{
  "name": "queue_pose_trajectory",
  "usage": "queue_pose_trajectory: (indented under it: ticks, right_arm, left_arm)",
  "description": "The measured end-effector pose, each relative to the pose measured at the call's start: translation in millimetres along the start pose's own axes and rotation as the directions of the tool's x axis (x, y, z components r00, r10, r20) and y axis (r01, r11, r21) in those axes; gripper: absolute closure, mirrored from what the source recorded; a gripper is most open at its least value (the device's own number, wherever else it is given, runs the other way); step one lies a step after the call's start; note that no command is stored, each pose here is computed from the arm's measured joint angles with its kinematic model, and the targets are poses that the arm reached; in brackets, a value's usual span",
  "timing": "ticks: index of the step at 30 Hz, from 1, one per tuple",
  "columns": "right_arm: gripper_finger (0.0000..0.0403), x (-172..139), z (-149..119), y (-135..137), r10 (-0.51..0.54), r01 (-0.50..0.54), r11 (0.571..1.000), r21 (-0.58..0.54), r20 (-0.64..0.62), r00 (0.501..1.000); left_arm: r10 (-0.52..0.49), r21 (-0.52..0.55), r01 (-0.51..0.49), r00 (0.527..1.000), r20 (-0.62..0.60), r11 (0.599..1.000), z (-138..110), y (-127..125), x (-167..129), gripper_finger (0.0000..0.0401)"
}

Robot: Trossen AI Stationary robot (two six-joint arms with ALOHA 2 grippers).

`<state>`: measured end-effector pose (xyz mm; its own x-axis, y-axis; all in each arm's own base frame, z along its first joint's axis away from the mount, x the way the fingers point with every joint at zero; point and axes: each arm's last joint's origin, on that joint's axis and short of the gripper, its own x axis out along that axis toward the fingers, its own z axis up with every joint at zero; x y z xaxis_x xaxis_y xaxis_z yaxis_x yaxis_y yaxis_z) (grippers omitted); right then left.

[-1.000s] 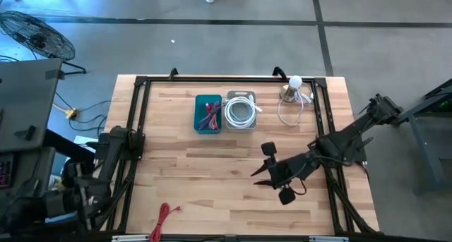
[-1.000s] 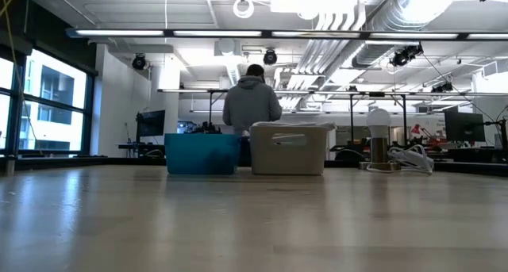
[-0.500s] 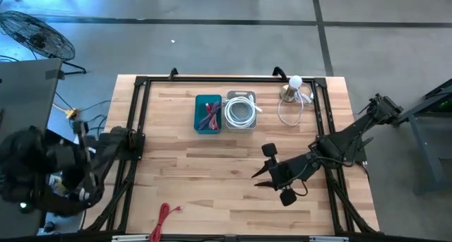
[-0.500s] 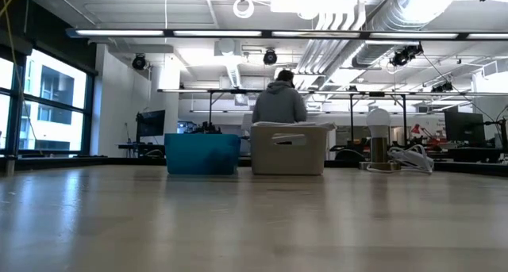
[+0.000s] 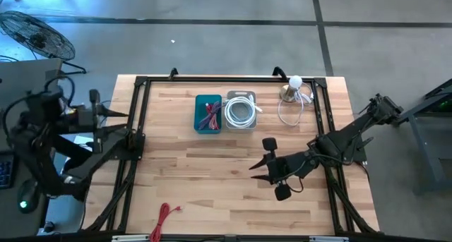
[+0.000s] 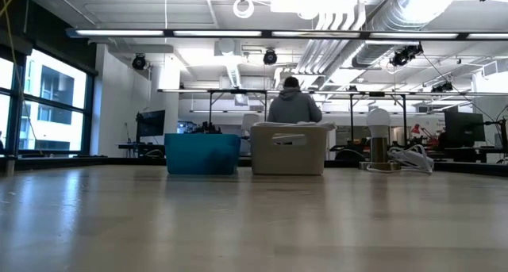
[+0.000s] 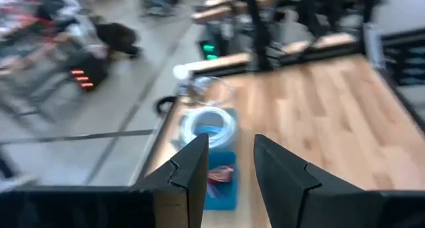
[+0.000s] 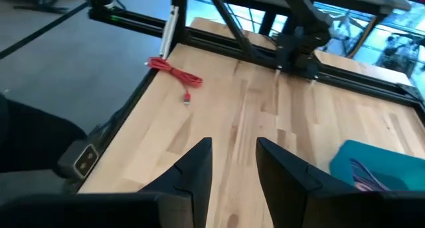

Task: Pick & Place USB Port
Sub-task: Put the red charger cable into the blue bin

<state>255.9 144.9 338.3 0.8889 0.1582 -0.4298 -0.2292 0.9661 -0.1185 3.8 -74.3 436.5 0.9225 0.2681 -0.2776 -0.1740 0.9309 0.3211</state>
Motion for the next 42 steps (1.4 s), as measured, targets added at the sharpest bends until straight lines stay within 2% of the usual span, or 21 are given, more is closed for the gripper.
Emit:
queue_pose_trajectory:
  ticks: [2,6,11,19,28,32,37,42]
  right_arm:
    - [0.0293,0.4,0.1,-1.8,-0.020,0.020,1.000,0.013,0.000,1.000]
    - [0.0293,1.2,1.2,-5.9,-0.076,0.076,0.997,0.032,0.010,0.997]
    - [0.0293,3.6,6.8,-15.7,-0.122,0.118,0.991,0.068,0.060,0.991]
    - [0.0293,13.4,9.4,-30.9,-0.176,0.165,0.979,0.117,0.086,0.981]
    - [0.0293,52.7,-0.2,-24.7,-0.178,0.164,0.973,0.160,0.077,0.981]
    - [0.0293,71.8,-6.5,-19.0,-0.138,0.122,0.975,0.186,0.076,0.988]
    - [0.0293,83.5,-7.7,-13.2,-0.130,0.106,0.974,0.200,0.113,0.985]
    - [0.0293,82.4,-3.5,-5.9,-0.118,0.084,0.976,0.201,0.161,0.980]
  left_arm:
    - [-0.065,0.010,0.065,0.998,-0.005,0.998,-5.7,8.0,1.9,0.0284]
    - [-0.133,0.076,0.137,0.990,-0.051,0.988,-15.2,18.0,3.3,0.0284]
    - [-0.236,0.142,0.242,0.970,-0.063,0.960,-18.8,28.3,5.7,0.0284]
    - [-0.454,0.230,0.452,0.890,-0.045,0.862,-18.7,41.6,11.6,0.0284]
    - [-0.566,0.285,0.568,0.819,-0.098,0.772,-17.4,51.2,23.4,0.0285]
    - [-0.576,0.267,0.582,0.810,-0.109,0.768,-16.7,52.7,27.8,0.0285]
    - [-0.599,0.181,0.617,0.787,-0.147,0.766,-24.3,52.6,40.0,0.0285]
    - [-0.659,0.082,0.679,0.730,-0.183,0.730,-41.8,49.4,60.2,0.0285]
